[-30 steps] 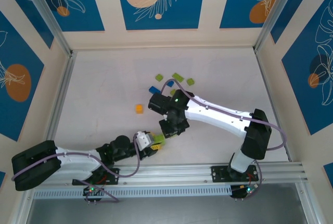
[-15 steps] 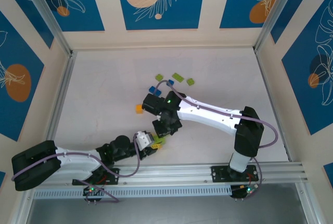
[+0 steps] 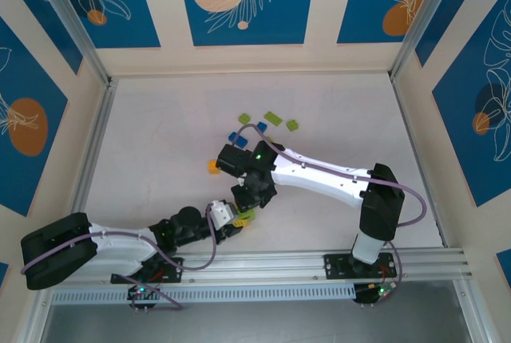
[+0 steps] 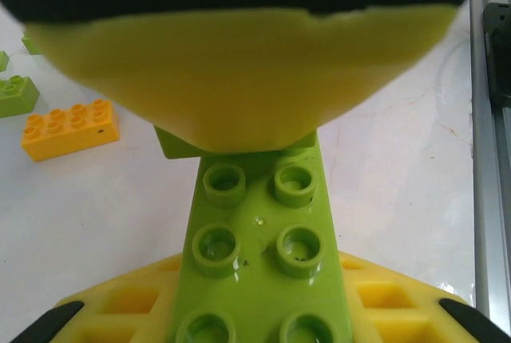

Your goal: Assemble a carrot with lego

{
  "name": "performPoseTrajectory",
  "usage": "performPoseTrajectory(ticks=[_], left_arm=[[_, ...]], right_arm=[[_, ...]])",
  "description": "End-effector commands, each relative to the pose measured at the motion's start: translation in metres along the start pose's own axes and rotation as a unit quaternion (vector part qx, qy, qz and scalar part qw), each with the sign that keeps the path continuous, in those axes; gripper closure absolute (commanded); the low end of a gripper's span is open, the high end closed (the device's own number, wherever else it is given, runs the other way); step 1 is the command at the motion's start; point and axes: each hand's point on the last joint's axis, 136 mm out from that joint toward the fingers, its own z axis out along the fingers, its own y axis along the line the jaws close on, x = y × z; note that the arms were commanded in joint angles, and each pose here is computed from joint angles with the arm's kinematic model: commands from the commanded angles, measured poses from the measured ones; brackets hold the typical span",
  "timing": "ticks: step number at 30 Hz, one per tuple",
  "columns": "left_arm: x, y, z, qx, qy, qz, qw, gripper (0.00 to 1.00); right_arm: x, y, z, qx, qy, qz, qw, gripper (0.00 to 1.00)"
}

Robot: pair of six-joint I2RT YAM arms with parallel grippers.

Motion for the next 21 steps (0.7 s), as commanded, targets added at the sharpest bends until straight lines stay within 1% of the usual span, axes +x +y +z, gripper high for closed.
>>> performPoseTrajectory(ticks=[1, 21], left_arm=[[-0.013, 0.003, 0.002, -0.003, -0.019, 0.011, 1.0, 0.66], [-0.009, 0.005, 0.008, -0.009, -0.006, 0.012, 1.0, 0.69]], right_arm=[[0.006, 0.001, 0.005, 0.002, 0.014, -0.006, 1.0, 0.68], [0.012, -0.019, 0.017, 0.02, 0.023, 0.023, 0.999, 0.68]])
